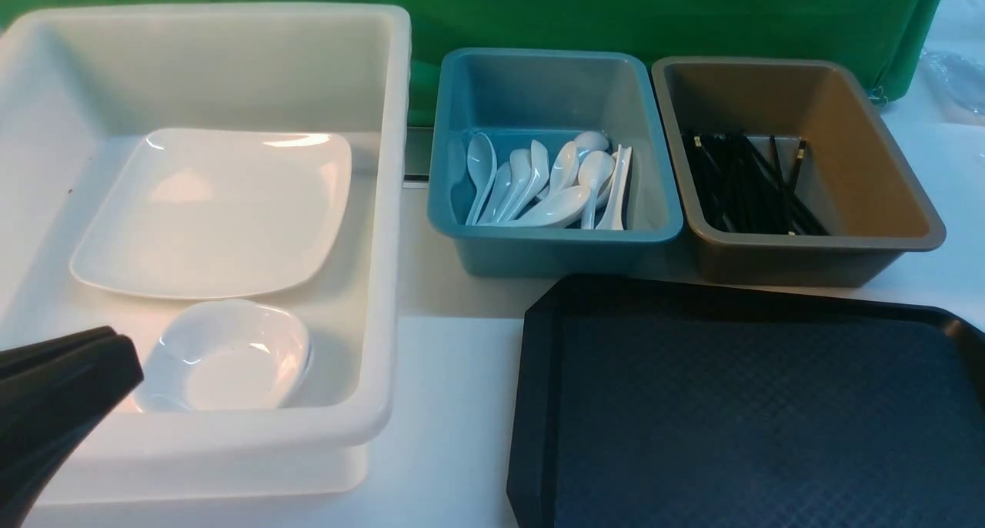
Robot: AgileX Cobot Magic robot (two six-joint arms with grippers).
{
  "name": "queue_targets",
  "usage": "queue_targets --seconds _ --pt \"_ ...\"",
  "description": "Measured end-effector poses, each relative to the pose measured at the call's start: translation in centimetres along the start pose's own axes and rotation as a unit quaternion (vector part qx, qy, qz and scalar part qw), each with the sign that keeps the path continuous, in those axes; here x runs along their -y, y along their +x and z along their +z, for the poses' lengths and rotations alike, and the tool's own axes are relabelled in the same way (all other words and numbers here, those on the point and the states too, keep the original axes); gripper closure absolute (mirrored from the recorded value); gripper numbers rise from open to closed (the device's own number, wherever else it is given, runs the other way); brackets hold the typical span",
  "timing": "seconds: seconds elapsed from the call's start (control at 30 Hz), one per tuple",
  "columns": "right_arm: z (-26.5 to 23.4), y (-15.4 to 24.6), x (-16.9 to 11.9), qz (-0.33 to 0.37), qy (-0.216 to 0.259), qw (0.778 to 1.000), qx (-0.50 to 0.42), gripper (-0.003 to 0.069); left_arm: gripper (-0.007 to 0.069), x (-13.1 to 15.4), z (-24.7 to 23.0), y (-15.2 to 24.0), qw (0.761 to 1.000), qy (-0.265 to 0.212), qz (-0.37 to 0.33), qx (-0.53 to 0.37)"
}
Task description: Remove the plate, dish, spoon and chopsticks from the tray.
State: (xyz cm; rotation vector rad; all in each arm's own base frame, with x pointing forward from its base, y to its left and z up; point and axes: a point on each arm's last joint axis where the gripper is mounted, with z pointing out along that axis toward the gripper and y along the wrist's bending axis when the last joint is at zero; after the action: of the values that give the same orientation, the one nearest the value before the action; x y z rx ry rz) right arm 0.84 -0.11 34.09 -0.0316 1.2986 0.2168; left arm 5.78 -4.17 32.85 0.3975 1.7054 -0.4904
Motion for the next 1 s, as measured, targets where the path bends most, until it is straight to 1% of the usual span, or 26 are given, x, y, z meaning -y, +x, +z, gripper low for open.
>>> queue_targets --seconds 0.17,0.2,0.23,0.3,0.37,0.43,0.57,0.6,0.63,0.7,0.73,0.77,0.8,0.83,0.87,0.93,0.97,1.0 --pt "0.0 0.0 0.0 0.0 0.0 1.0 0.0 0.0559 0.0608 -0.4 0.0 0.0 0.998 -0.02 0.053 -0.001" --pt "0.0 0.0 0.0 0.0 0.0 1.0 0.0 0.0559 0.0608 -0.4 0.0 0.0 0.998 -0.02 0.053 -0.001" --pt "0.0 0.0 0.0 0.0 0.0 1.0 0.0 0.0554 0.0608 -0.5 0.0 0.1 0.997 -0.028 0.071 -0.003" --pt "0.0 0.0 0.0 0.0 0.0 1.0 0.0 0.0551 0.0608 -0.6 0.0 0.0 0.996 -0.035 0.083 -0.002" --pt "0.0 0.0 0.0 0.0 0.0 1.0 0.0 0.0547 0.0608 -1.0 -0.1 -0.2 0.993 -0.053 0.107 0.007" --pt "0.0 0.0 0.0 0.0 0.0 1.0 0.0 0.0543 0.0608 -1.2 -0.3 -0.4 0.991 -0.071 0.115 0.018" --pt "0.0 0.0 0.0 0.0 0.0 1.0 0.0 0.0536 0.0608 -1.6 -1.0 -0.1 0.987 -0.108 0.11 0.037" --pt "0.0 0.0 0.0 0.0 0.0 1.0 0.0 0.0532 0.0608 -1.8 -1.4 0.8 0.985 -0.133 0.101 0.049" --pt "0.0 0.0 0.0 0.0 0.0 1.0 0.0 0.0532 0.0608 -1.9 -1.3 1.1 0.986 -0.126 0.1 0.049" --pt "0.0 0.0 0.0 0.0 0.0 1.0 0.0 0.0529 0.0608 -2.5 -1.5 3.1 0.978 -0.179 0.09 0.061" --pt "0.0 0.0 0.0 0.0 0.0 1.0 0.0 0.0527 0.0608 -2.7 -1.5 4.3 0.975 -0.197 0.086 0.063" --pt "0.0 0.0 0.0 0.0 0.0 1.0 0.0 0.0526 0.0608 -2.8 -1.5 4.8 0.973 -0.204 0.085 0.063" --pt "0.0 0.0 0.0 0.0 0.0 1.0 0.0 0.0521 0.0608 -3.3 -1.4 7.0 0.968 -0.229 0.077 0.062" --pt "0.0 0.0 0.0 0.0 0.0 1.0 0.0 0.0519 0.0608 -3.3 -1.3 7.2 0.958 -0.27 0.073 0.06" --pt "0.0 0.0 0.0 0.0 0.0 1.0 0.0 0.0513 0.0608 -3.6 -1.2 9.1 0.965 -0.247 0.071 0.052" --pt "0.0 0.0 0.0 0.0 0.0 1.0 0.0 0.0508 0.0608 -4.1 -0.7 11.0 0.964 -0.256 0.068 0.028" --pt "0.0 0.0 0.0 0.0 0.0 1.0 0.0 0.0508 0.0608 -4.1 -0.7 11.2 0.964 -0.257 0.068 0.025" --pt "0.0 0.0 0.0 0.0 0.0 1.0 0.0 0.0503 0.0608 -4.4 -0.4 12.5 0.963 -0.261 0.067 0.005"
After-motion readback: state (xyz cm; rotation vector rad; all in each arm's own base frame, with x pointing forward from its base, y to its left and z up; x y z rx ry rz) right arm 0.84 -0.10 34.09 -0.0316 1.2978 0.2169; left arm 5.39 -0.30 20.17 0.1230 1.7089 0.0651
